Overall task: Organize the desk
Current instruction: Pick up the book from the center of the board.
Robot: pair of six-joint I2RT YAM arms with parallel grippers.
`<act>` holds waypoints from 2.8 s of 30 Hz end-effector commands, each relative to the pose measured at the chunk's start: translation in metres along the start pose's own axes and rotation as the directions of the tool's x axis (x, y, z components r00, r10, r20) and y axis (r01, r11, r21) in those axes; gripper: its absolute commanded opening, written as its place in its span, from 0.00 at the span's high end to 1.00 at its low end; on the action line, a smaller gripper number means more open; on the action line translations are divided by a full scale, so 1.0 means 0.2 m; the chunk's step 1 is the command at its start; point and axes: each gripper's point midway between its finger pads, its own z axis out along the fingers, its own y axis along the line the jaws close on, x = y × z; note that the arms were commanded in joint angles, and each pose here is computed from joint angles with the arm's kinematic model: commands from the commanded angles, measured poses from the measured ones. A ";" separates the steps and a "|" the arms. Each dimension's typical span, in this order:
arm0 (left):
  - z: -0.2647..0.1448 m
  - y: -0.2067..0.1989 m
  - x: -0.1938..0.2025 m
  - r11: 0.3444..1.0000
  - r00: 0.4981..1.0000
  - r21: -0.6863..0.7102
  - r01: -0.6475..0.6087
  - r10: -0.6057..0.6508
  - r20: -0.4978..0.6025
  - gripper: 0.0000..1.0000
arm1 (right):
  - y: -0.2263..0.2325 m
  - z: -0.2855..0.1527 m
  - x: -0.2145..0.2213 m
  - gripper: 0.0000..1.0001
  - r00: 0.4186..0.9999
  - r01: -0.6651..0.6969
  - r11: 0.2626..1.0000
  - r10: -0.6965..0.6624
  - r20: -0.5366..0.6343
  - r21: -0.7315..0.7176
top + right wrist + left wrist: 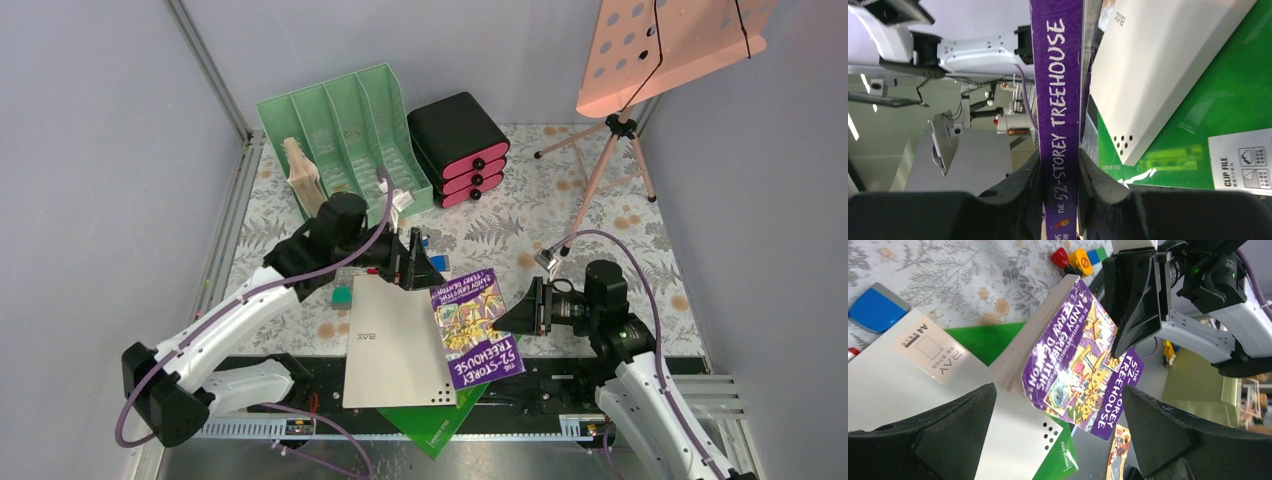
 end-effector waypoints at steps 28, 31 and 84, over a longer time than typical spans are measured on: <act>0.25 -0.13 0.28 0.946 0.976 0.317 0.066 0.004 -0.216 0.13 | 0.44 -0.10 0.06 1.00 0.976 0.198 0.944 -0.214 -0.037 -0.264; 0.23 -0.18 0.27 0.929 0.978 0.363 0.076 0.002 -0.209 0.24 | 0.38 -0.09 0.07 1.00 0.979 0.186 0.956 -0.201 -0.042 -0.226; 0.07 -0.34 0.00 0.812 0.989 0.582 0.052 0.040 -0.145 0.02 | 0.38 -0.09 0.07 1.00 0.974 0.198 0.961 -0.215 -0.068 -0.191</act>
